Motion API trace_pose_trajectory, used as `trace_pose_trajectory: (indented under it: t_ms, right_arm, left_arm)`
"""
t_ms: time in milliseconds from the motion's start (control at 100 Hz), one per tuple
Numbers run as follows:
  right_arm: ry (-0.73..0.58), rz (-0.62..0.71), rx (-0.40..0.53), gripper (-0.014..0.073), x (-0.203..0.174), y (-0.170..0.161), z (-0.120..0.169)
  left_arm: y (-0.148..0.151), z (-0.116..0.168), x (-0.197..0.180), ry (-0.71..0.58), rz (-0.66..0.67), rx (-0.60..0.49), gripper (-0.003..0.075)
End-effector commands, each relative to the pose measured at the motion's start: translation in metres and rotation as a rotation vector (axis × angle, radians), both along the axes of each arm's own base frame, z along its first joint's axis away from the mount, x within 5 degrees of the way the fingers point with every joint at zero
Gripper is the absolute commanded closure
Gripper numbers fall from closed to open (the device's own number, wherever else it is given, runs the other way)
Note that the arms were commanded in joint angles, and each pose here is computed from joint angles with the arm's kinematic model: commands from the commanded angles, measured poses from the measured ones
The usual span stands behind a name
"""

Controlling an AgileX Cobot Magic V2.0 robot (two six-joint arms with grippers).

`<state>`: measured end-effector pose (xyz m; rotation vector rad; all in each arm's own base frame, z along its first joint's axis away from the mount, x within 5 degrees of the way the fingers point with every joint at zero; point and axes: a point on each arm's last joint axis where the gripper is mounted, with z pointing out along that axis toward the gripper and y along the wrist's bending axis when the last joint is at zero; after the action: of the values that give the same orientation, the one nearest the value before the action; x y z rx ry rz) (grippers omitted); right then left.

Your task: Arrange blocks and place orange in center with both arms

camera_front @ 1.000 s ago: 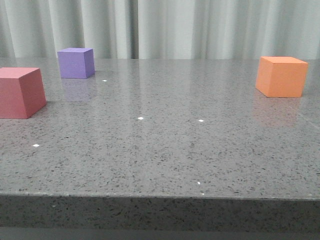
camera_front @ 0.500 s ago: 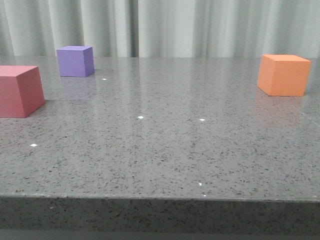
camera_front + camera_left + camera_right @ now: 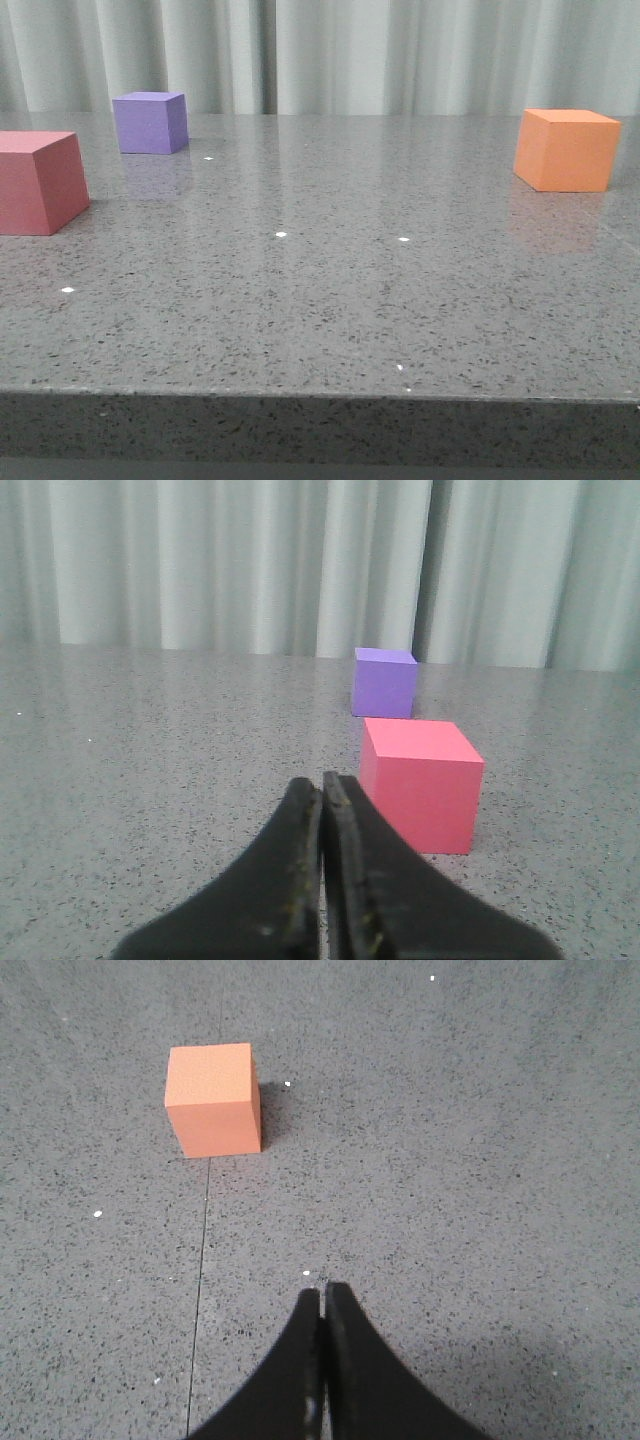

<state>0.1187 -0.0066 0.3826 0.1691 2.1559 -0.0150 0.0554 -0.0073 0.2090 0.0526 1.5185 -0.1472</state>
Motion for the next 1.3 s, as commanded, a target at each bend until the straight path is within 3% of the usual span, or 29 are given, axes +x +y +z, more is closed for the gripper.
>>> trace_pose_trajectory:
  t_ms: [0,90,160,230,370,440,560,820,1050,1290]
  right_arm:
    - [-0.040,0.009,-0.008,0.0662,0.016,0.001,0.013]
    - [0.001,0.010,-0.009,0.0655,0.029,0.001,0.008]
    - [0.032,0.010,-0.009,0.0592,0.036,0.001,0.004]
    - [0.052,0.010,-0.009,0.0454,0.040,0.001,0.001]
    - [0.045,0.011,-0.009,0.0050,0.043,0.001,0.000]
    - [0.042,0.012,-0.006,-0.0076,0.043,0.001,0.001]
    - [0.027,0.016,0.005,-0.0037,0.044,0.002,0.002]
    - [0.044,0.031,0.023,-0.0038,0.062,0.004,0.000]
    - [0.117,0.167,0.031,-0.0038,0.122,0.029,0.006]
    - [0.185,0.193,0.027,-0.0038,0.185,0.043,0.004]
  left_arm:
    - [0.001,-0.007,-0.001,-0.057,0.014,-0.016,0.0741]
    - [0.001,-0.007,-0.001,-0.057,0.014,-0.016,0.0741]
    - [0.001,-0.007,-0.001,-0.057,0.014,-0.016,0.0741]
    - [0.001,-0.007,-0.001,-0.057,0.014,-0.016,0.0741]
    - [0.001,-0.007,-0.001,-0.057,0.014,-0.016,0.0741]
    - [0.001,-0.007,-0.001,-0.057,0.014,-0.016,0.0741]
    - [0.001,-0.007,-0.001,-0.057,0.014,-0.016,0.0741]
    - [0.001,-0.007,-0.001,-0.057,0.014,-0.016,0.0741]
    - [0.001,-0.007,-0.001,-0.057,0.014,-0.016,0.0741]
    - [0.001,-0.007,-0.001,-0.057,0.014,-0.016,0.0741]
